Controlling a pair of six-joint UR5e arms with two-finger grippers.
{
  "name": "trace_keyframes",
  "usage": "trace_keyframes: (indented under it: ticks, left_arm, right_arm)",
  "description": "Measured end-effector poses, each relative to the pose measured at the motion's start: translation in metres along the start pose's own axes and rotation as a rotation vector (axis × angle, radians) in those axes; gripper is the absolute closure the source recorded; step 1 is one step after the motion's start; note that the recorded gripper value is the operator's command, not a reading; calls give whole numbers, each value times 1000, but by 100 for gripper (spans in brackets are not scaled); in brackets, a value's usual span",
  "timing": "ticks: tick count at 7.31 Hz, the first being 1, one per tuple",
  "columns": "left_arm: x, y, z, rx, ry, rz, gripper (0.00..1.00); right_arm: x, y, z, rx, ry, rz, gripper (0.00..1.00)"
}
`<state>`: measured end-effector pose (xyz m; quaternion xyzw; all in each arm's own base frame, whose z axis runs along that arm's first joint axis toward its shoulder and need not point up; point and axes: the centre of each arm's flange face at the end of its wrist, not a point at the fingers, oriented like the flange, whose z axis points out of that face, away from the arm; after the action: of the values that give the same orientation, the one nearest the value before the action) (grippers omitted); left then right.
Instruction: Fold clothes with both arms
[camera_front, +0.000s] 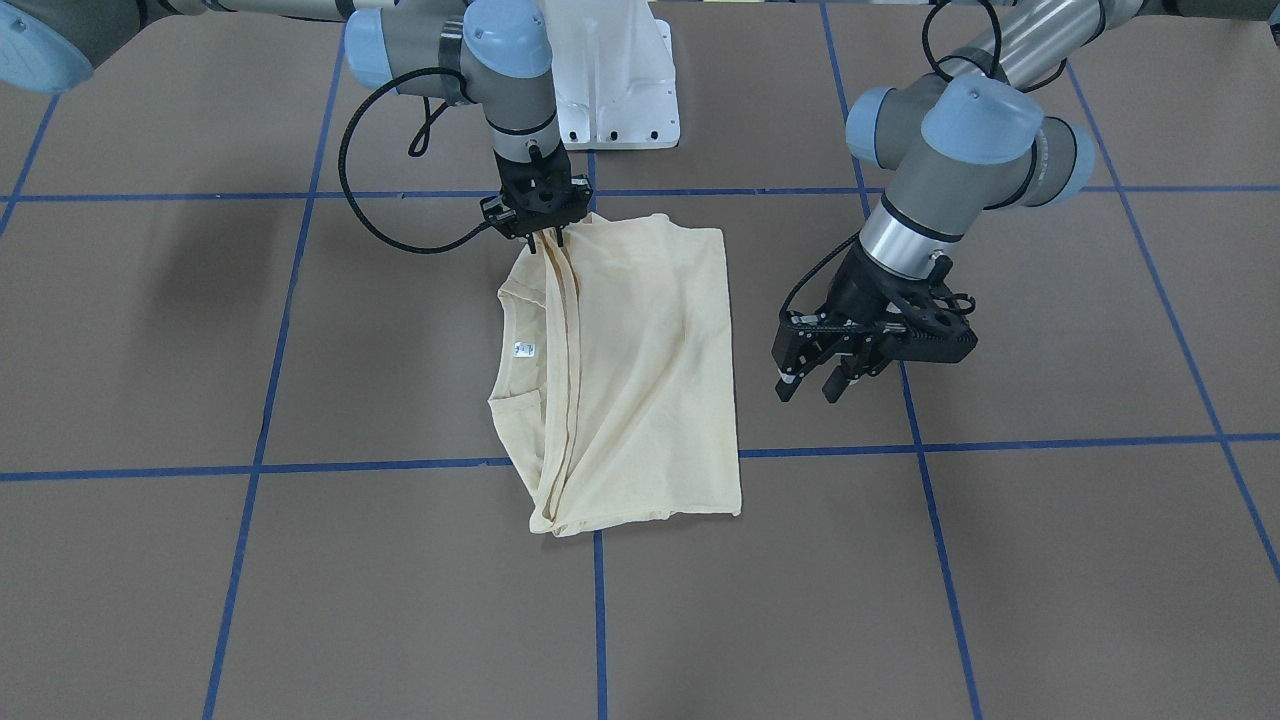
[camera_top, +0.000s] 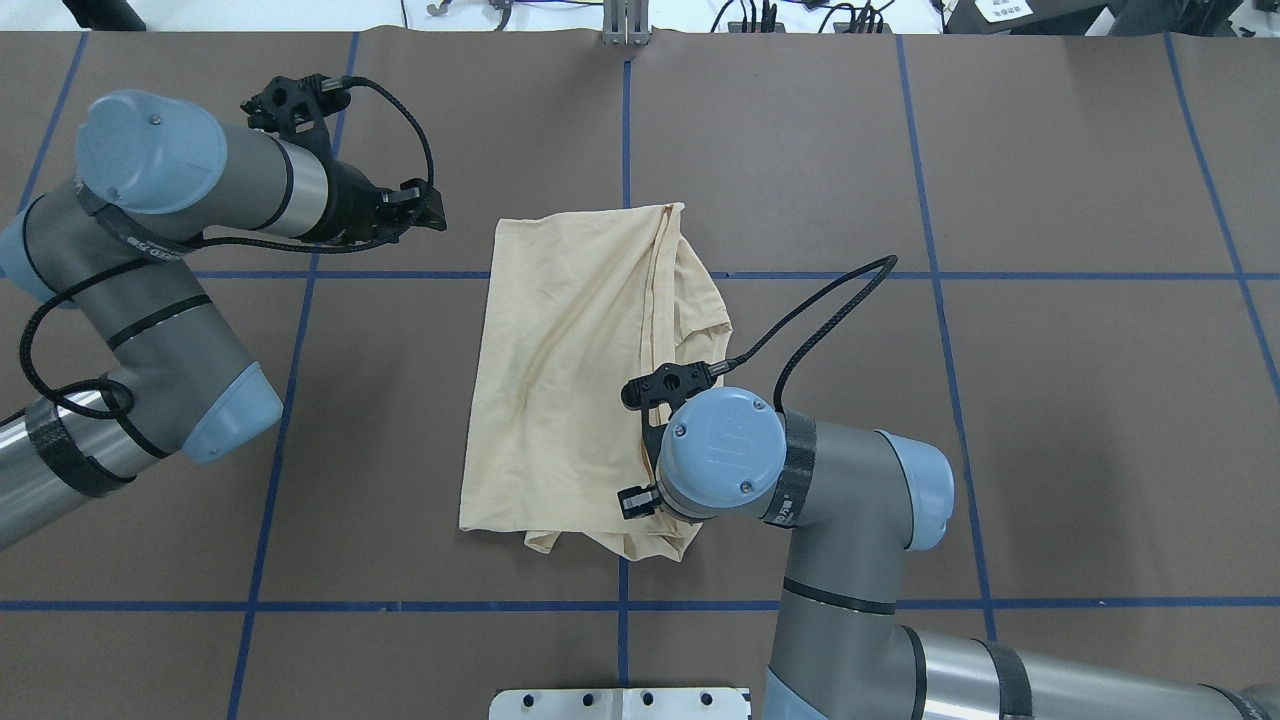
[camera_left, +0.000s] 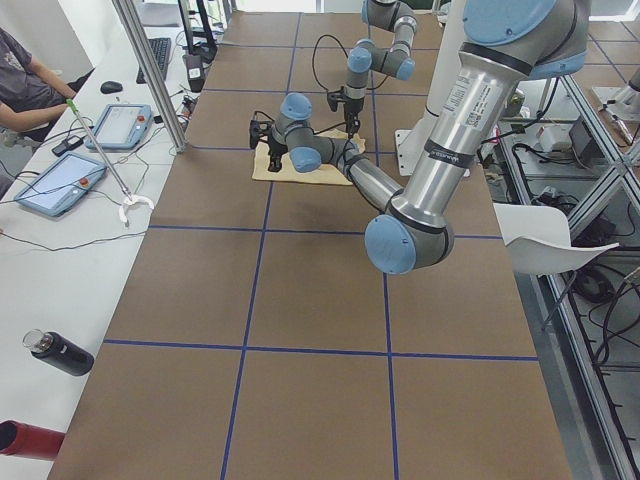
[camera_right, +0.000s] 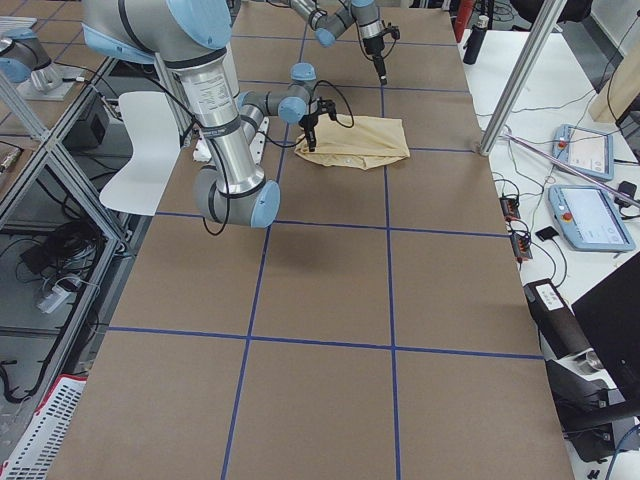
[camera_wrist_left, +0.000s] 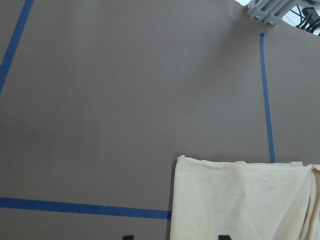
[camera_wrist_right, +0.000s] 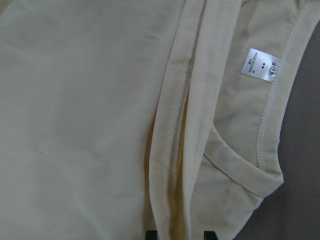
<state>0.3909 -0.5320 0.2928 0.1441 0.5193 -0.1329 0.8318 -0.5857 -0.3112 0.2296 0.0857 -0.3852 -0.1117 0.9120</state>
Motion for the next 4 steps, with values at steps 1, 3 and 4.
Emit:
trace_keyframes:
  ticks: [1,3,4]
  left_arm:
    - [0,0,1,-1,-1,-1,36]
    - [-1,1,2,-2,-2,-1,35]
    - [-1,1,2,-3,-2,-2,35]
  right_arm:
    - [-2,0,-1,2,-3,-2,51]
    - [-3,2,3,0,2,-7,55]
    - [-3,4,5,-3,6,-20,75]
